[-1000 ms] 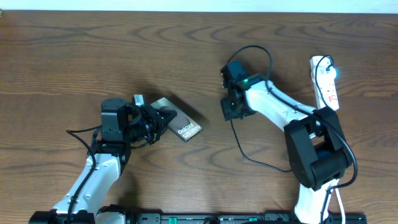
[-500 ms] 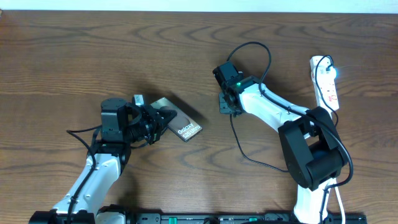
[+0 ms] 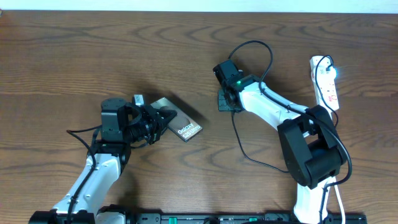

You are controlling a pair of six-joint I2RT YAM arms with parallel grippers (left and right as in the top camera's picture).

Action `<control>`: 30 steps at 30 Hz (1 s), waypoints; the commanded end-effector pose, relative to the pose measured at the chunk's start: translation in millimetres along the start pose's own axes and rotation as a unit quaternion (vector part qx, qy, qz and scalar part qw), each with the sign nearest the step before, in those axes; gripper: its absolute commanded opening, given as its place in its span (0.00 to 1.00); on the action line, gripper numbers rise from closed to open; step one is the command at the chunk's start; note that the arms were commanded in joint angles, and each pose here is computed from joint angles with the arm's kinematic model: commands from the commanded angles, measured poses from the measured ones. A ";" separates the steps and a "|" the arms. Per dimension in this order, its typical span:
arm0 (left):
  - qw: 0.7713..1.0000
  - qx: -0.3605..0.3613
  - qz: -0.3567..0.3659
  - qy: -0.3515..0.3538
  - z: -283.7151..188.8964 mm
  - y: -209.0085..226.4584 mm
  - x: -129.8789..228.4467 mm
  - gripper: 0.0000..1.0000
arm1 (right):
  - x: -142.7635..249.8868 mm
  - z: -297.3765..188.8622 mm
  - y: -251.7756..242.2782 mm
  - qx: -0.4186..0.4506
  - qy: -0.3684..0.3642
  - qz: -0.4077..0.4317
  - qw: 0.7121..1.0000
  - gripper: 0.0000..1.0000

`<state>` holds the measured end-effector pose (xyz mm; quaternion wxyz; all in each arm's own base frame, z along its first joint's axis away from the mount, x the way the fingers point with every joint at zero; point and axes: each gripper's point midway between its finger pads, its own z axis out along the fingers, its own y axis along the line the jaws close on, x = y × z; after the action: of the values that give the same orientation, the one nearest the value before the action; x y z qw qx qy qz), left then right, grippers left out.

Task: Plug charger to phone and switch on socket
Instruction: 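Carry the USB-C plug toward the phone's bottom port with right gripper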

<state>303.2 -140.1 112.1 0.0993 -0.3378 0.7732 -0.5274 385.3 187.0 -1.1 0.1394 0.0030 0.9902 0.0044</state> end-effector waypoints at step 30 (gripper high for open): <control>0.938 0.253 0.202 0.124 -7.0 -136.4 7.3 0.07 | 109.6 -215.9 36.3 -0.437 0.000 -0.125 0.891 0.01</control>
<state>354.1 -167.0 226.6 0.2032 -0.0841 0.6750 -0.7043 223.0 216.4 168.2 0.1309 -0.2040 0.8863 0.3947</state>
